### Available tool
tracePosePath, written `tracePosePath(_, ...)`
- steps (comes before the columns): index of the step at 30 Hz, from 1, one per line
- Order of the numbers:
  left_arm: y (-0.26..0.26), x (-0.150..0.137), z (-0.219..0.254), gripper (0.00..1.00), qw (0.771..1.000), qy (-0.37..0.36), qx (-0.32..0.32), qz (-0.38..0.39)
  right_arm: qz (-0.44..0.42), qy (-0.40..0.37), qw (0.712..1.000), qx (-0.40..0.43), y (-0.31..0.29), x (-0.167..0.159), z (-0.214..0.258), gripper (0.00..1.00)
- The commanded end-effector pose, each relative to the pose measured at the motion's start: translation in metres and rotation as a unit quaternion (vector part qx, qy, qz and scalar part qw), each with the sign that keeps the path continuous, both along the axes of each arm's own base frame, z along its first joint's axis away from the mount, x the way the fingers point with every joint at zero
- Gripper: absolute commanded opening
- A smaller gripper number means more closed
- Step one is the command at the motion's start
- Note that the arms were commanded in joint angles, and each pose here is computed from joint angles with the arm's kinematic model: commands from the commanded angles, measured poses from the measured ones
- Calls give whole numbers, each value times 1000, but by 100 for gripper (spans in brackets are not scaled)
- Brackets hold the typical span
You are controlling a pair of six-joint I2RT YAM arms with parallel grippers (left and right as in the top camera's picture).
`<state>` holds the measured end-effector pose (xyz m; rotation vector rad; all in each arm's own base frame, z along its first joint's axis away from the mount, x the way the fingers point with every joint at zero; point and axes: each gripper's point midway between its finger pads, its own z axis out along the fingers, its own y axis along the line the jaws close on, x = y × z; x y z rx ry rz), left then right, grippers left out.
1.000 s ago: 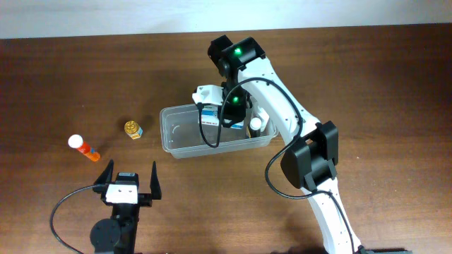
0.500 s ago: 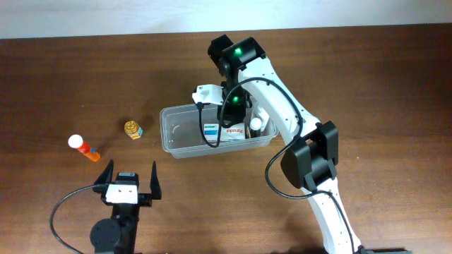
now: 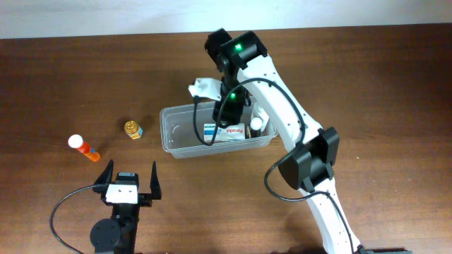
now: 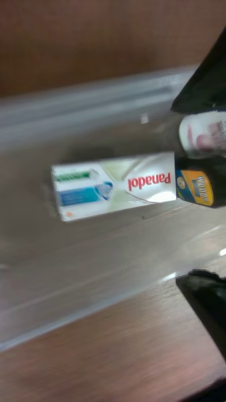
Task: Pack container
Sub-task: 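Lay the Panadol box flat in the container and open the right gripper, then raise the right gripper and retract it to the right side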
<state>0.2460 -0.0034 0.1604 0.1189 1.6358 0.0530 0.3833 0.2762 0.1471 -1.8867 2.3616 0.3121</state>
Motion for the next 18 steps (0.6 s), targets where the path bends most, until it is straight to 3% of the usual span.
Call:
tracePosePath(1,0,0,-2,99,1000,0,4,-2,-99,-67,993,25,6,14,51,76)
tracePosePath(4,0,0,-2,99,1000,0,4,-2,-198,-130,971,37,-12,34,90,80)
tracePosePath(9,0,0,-1,99,1000,0,4,-2,-409,-229,883,27,-87,63,149,87)
tracePosePath(15,0,0,-2,100,1000,0,4,-2,-541,-259,798,61,-184,67,203,99)
tracePosePath(18,0,0,-2,99,1000,0,4,-2,-613,-262,742,70,-240,68,216,99)
